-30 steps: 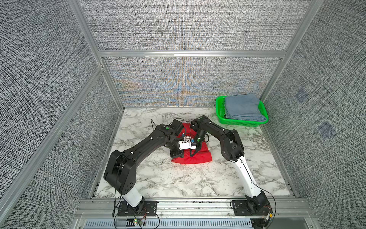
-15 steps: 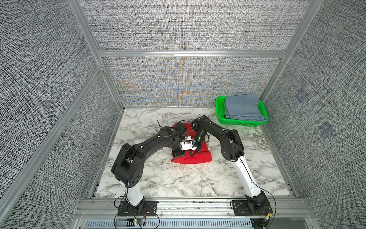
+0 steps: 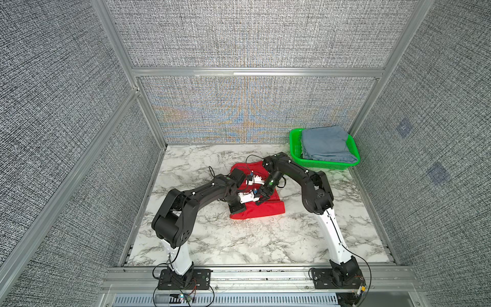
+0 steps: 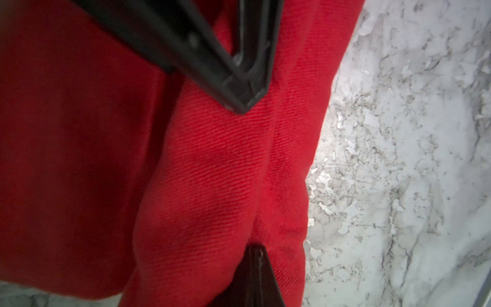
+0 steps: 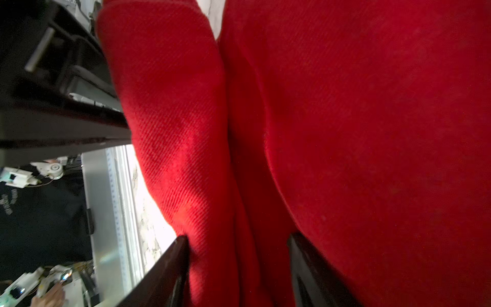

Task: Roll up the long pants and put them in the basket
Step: Roll the long pant at the center of the board.

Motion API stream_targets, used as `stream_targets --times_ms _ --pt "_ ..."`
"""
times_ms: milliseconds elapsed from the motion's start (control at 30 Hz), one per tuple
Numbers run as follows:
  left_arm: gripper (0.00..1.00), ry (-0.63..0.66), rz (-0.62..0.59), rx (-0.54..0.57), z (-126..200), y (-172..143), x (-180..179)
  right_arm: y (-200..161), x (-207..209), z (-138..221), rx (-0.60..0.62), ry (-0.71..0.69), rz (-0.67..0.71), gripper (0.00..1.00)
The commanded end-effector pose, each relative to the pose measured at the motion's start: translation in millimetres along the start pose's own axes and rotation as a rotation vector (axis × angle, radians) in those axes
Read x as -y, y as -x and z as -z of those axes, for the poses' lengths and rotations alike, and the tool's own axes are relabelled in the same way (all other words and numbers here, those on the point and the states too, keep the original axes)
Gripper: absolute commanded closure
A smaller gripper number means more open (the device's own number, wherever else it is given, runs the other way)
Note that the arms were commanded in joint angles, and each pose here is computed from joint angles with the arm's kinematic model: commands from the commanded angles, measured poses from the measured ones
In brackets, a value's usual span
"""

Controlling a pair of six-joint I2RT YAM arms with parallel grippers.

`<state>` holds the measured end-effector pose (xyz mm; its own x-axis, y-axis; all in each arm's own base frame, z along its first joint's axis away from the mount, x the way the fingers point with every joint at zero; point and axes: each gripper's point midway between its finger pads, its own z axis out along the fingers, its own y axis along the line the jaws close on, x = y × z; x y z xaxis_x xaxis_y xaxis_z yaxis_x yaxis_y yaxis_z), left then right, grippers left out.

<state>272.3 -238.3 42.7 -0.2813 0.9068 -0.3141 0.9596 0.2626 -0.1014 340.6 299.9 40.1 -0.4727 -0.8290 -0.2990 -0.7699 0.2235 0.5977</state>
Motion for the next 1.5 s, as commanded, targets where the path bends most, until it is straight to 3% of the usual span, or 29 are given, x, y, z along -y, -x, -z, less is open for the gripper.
stream_targets --times_ms 0,467,733,1100,1267,1467 --pt "0.98 -0.005 0.066 0.016 2 -3 -7 12 35 12 0.039 -0.168 0.048 0.34" --pt "0.98 -0.064 0.216 0.073 2 3 -31 22 25 65 0.176 -0.380 0.145 0.32" --pt "0.97 -0.122 0.336 0.109 12 10 -48 -1 1 89 0.193 -0.372 0.193 0.32" --pt "0.98 -0.181 0.447 0.113 8 13 -61 -28 -21 78 0.144 -0.299 0.206 0.34" --pt "0.98 -0.167 0.478 0.104 10 8 -67 -30 -18 70 0.133 -0.276 0.199 0.46" --pt "0.98 -0.166 0.525 0.083 10 2 -70 -23 -12 62 0.126 -0.267 0.209 0.46"
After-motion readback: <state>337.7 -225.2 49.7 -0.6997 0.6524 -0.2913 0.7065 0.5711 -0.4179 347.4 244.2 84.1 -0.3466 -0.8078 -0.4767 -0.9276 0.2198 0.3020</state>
